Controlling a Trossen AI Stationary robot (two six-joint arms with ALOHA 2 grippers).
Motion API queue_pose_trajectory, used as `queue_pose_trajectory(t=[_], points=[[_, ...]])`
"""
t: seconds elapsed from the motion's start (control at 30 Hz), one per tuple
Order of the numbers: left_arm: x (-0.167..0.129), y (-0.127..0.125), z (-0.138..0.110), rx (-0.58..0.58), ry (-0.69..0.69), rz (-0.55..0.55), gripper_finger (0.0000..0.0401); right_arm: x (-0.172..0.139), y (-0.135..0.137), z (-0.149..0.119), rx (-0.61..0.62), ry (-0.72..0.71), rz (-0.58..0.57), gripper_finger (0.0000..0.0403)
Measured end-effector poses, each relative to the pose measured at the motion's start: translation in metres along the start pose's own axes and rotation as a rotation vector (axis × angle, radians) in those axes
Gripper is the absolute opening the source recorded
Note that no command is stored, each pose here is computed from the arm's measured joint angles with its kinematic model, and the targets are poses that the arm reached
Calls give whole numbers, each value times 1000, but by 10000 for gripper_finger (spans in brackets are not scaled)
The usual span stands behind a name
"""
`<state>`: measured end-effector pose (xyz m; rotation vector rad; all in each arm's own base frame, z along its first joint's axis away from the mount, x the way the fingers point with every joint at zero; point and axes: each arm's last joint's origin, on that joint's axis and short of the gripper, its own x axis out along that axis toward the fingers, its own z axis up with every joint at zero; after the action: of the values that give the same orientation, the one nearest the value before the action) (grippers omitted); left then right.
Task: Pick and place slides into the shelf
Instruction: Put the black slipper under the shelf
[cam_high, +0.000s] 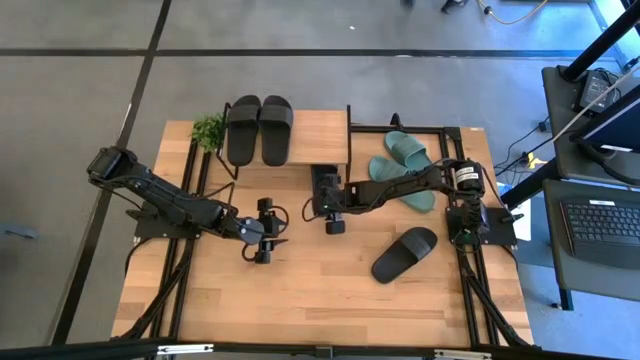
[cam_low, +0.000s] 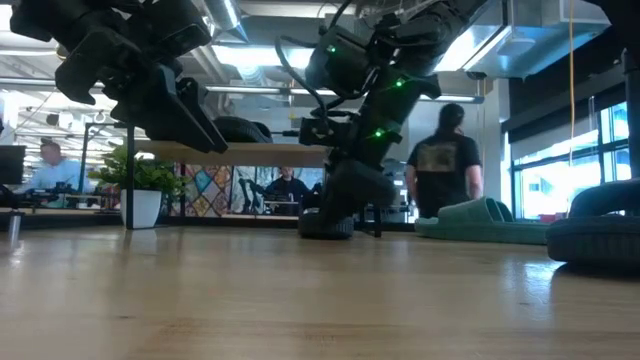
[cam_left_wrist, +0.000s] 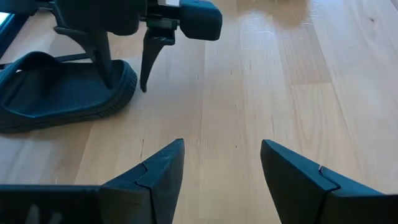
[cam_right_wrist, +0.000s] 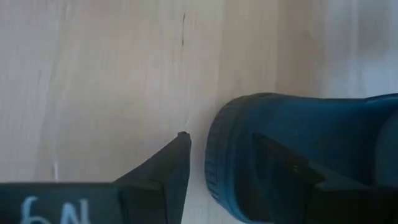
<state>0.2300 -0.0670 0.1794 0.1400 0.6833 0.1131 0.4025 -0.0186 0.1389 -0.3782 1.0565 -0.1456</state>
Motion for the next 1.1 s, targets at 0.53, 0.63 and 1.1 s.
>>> queue_pose_trajectory(t=[0.53, 0.63, 1.1], points=[[0, 0, 0, 1, 1, 1, 204, 1, -2, -2, 1, 16, 0, 16], [0, 0, 0, 2, 1, 1, 204, 1, -2, -2, 11, 16, 0, 20], [0, 0, 0, 2, 1, 1, 204, 0, -2, -3, 157, 31, -16, 10]])
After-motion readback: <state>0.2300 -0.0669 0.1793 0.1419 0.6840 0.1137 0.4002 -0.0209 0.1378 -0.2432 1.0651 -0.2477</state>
